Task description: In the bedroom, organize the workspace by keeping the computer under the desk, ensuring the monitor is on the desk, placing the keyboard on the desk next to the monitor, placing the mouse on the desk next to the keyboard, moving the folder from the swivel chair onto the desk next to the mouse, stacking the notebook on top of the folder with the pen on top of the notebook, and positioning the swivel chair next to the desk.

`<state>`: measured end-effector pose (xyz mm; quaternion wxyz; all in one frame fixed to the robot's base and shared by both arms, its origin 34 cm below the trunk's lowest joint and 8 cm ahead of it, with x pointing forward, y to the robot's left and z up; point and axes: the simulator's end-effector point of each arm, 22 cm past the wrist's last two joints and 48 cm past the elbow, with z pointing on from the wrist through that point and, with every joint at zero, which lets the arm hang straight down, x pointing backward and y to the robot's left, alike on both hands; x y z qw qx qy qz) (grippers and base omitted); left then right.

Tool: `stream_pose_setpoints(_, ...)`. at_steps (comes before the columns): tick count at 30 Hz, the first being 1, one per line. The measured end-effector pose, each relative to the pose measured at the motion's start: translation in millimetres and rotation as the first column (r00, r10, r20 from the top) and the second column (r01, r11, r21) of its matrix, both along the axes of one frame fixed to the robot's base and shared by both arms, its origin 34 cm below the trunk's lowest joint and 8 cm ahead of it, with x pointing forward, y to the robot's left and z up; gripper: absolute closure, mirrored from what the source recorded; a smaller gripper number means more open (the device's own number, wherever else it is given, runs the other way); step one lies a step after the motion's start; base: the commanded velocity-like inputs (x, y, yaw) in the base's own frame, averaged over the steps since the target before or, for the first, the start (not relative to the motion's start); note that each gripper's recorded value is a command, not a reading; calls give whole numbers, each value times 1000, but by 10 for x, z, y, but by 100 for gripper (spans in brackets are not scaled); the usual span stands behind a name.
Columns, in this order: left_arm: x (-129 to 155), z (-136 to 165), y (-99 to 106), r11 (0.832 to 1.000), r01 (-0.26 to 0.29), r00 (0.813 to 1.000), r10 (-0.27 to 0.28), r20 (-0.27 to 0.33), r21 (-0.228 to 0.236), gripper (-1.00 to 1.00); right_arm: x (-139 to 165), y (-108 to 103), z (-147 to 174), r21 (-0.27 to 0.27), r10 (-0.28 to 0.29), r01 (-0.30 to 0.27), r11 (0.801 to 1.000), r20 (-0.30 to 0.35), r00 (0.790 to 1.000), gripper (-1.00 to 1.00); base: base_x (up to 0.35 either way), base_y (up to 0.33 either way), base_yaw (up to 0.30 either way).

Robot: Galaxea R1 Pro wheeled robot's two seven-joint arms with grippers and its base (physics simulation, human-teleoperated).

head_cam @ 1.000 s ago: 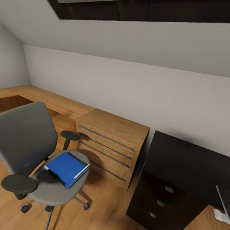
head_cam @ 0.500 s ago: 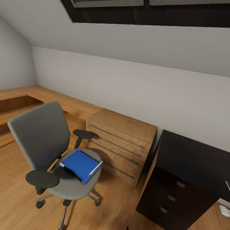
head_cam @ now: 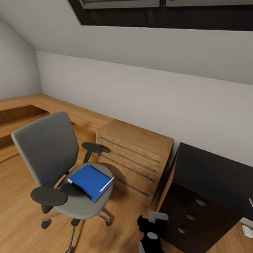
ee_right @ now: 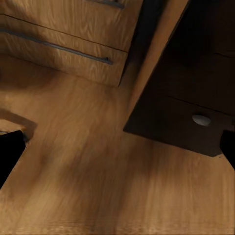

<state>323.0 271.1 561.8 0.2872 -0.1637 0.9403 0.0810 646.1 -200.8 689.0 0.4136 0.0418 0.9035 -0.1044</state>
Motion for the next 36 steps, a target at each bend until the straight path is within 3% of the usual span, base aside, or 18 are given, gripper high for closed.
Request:
stream_pose_setpoints(2, 0, 0, 6, 1000, -1, 1000, 1, 0, 1, -100, 52, 205, 106, 55, 9, -5, 998, -82, 997, -100, -1, 1, 0)
stream_pose_setpoints(4, 1, 1, 14, 1000, -2, 1000, 2, 1, 1, -100, 73, 271, 152, 81, 21, -10, 997, -138, 990, -100, 0, 0, 0)
stream_pose_setpoints(8, 8, 6, 33, 1000, -5, 1000, 5, 5, 4, -100, 96, 385, 213, 141, 41, -11, 990, -206, 978, -100, 0, 0, 0)
stream_pose_setpoints(11, 13, 11, 51, 1000, -9, 1000, 9, 11, 6, -100, 158, 465, 279, 197, 39, 1, 980, -199, 979, -100, 61, 73, 0)
stream_pose_setpoints(14, -20, -8, 69, 1000, -9, 1000, 9, 6, 12, -100, 279, 496, 375, 241, 14, 20, 970, -138, 990, -100, 194, 198, 0)
stream_pose_setpoints(22, -28, -15, 70, 1000, -9, 1000, 9, 6, 14, -100, 320, 515, 358, 254, -1, 26, 967, -100, 995, -100, 91, 82, 169)
stream_pose_setpoints(23, -30, -15, 69, 1000, -9, 1000, 9, 6, 14, -100, 317, 534, 340, 252, 1, 23, 968, -95, 995, -100, 2, 2, 249)
stream_pose_setpoints(24, -31, -17, 67, 1000, -9, 1000, 9, 5, 14, -100, 300, 671, 324, 236, 39, -18, 972, -85, 996, -100, 2, 1, 249)
stream_pose_setpoints(27, -38, -21, 67, 1000, -9, 1000, 9, 3, 14, -100, 289, 734, 313, 225, 60, -40, 974, -82, 995, -100, 0, 0, 248)
stream_pose_setpoints(36, -59, -34, 66, 1000, -8, 1000, 8, -4, 14, -100, 281, 734, 272, 223, 63, -42, 974, -88, 994, -100, 0, 0, 241)
